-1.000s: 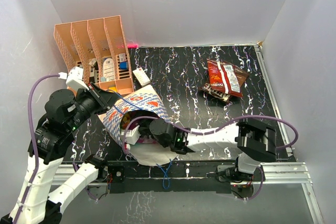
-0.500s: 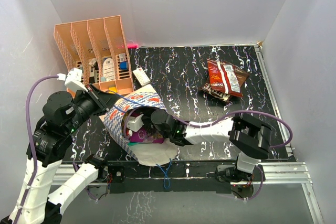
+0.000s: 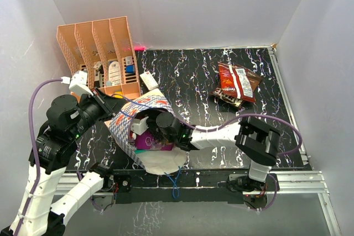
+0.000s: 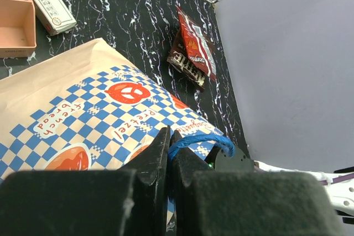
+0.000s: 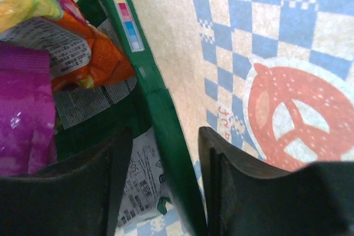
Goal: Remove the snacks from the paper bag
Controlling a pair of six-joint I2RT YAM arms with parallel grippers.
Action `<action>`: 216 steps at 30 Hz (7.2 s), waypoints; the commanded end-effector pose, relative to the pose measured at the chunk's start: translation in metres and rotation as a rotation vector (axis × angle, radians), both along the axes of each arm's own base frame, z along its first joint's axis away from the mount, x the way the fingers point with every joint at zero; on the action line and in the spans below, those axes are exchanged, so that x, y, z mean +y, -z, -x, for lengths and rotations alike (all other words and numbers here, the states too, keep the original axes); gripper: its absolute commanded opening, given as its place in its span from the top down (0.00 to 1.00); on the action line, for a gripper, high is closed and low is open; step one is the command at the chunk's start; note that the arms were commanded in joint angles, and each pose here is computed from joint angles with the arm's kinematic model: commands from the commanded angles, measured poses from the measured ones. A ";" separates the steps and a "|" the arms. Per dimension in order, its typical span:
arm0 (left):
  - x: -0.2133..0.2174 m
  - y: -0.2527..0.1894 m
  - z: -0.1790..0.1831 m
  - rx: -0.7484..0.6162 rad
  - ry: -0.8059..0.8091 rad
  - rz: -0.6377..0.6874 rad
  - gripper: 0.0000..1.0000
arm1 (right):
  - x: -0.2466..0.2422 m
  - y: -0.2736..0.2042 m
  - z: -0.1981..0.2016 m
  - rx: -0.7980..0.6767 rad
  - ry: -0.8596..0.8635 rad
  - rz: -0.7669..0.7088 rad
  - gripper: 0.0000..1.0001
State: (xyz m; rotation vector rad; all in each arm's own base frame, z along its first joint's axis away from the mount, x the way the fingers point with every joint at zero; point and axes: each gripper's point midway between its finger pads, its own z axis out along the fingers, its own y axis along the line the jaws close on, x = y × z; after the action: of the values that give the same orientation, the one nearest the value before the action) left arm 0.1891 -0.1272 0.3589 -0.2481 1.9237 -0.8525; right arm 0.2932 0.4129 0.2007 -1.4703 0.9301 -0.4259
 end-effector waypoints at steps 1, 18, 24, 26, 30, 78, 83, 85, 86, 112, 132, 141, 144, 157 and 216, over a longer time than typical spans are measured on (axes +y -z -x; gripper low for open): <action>0.002 -0.006 0.001 -0.020 -0.001 -0.008 1.00 | 0.003 -0.030 -0.023 -0.051 0.051 -0.119 0.54; 0.009 -0.026 -0.017 -0.077 -0.066 -0.028 1.00 | 0.012 -0.066 0.018 0.033 -0.099 -0.259 0.93; 0.019 -0.039 -0.025 -0.095 -0.149 -0.002 1.00 | 0.007 -0.093 0.031 0.062 -0.127 -0.368 0.93; 0.022 -0.044 -0.027 -0.105 -0.173 0.005 1.00 | 0.005 -0.099 0.033 0.063 -0.129 -0.388 0.93; 0.027 -0.050 -0.030 -0.115 -0.210 0.010 1.00 | 0.000 -0.115 0.039 0.066 -0.140 -0.433 0.93; 0.053 -0.026 -0.017 -0.073 -0.323 -0.013 1.00 | -0.145 -0.324 0.118 0.322 -0.226 -1.001 0.93; 0.054 -0.023 -0.018 -0.070 -0.324 -0.024 1.00 | -0.181 -0.317 0.071 0.144 0.097 -1.021 0.93; 0.054 -0.022 -0.018 -0.069 -0.325 -0.029 1.00 | -0.193 -0.313 0.046 0.106 0.168 -1.030 0.93; 0.054 -0.022 -0.019 -0.068 -0.324 -0.032 1.00 | -0.202 -0.310 0.032 0.095 0.193 -1.040 0.93; 0.056 -0.035 -0.008 -0.078 -0.279 -0.104 1.00 | -0.418 -0.135 -0.178 -0.022 0.585 -0.853 0.93; 0.059 -0.039 0.004 -0.098 -0.273 -0.074 1.00 | -0.406 -0.019 -0.117 0.280 0.580 -0.978 0.93; 0.059 -0.039 0.007 -0.107 -0.271 -0.055 1.00 | -0.383 0.036 -0.093 0.510 0.562 -1.056 0.93; 0.059 -0.040 0.008 -0.110 -0.272 -0.054 1.00 | -0.383 0.048 -0.092 0.559 0.587 -1.066 0.93; 0.063 -0.037 0.011 -0.112 -0.282 -0.060 1.00 | -0.368 0.081 -0.069 0.794 0.650 -1.168 0.66; -0.021 0.024 0.017 -0.018 0.197 -0.048 1.00 | 0.001 0.022 0.160 0.431 -0.181 -0.582 0.21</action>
State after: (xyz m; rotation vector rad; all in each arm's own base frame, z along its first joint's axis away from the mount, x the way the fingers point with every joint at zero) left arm 0.1727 -0.1450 0.3351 -0.0210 1.9705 -0.9085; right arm 0.1002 0.4050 0.1305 -1.3961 1.1431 0.3956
